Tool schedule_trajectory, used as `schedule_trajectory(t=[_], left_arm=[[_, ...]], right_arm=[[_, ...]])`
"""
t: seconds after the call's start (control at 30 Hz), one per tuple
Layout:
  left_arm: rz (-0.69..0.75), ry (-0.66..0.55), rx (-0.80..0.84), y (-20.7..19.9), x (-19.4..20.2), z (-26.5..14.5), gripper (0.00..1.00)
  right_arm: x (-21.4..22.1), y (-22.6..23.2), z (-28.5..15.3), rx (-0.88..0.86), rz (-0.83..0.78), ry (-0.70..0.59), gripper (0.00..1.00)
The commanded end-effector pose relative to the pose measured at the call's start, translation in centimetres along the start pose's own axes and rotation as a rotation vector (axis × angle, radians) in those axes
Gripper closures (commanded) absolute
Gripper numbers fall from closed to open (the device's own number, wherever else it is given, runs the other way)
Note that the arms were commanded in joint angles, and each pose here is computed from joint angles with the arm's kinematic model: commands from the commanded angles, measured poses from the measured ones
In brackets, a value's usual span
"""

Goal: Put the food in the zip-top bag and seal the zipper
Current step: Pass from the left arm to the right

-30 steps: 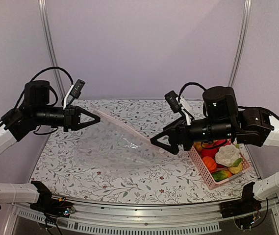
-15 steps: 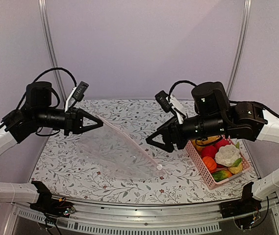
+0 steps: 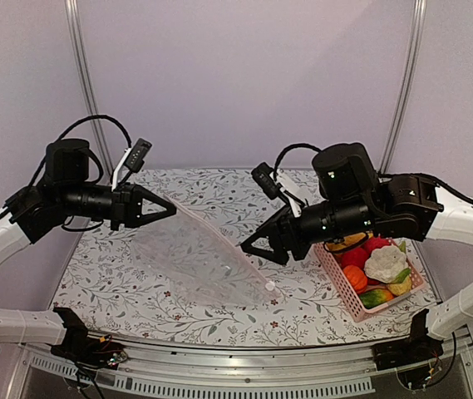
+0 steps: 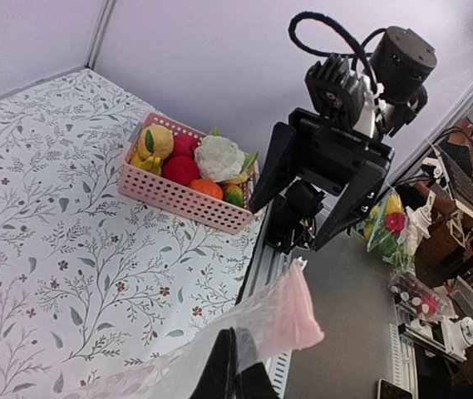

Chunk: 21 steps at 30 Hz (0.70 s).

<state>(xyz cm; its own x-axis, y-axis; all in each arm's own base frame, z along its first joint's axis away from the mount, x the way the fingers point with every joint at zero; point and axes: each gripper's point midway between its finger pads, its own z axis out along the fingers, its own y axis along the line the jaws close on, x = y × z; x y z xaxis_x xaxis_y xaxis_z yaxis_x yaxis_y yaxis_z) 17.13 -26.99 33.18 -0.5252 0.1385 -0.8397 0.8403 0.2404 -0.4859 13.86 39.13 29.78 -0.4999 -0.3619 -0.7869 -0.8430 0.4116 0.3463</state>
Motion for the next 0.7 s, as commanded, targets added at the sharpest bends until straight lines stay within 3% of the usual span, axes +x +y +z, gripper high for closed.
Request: schedule_trajectory(t=[0.0, 0.67], left_arm=[[0.007, 0.008, -0.001, 0.2, 0.3, 0.5, 1.0], [0.019, 0.005, 0.0, 0.1, 0.0, 0.5, 1.0]], right_arm=[[-0.9, 1.4, 0.2, -0.044, -0.007, -0.015, 0.39], [-0.6, 1.3, 1.4, -0.038, -0.007, 0.003, 0.51]])
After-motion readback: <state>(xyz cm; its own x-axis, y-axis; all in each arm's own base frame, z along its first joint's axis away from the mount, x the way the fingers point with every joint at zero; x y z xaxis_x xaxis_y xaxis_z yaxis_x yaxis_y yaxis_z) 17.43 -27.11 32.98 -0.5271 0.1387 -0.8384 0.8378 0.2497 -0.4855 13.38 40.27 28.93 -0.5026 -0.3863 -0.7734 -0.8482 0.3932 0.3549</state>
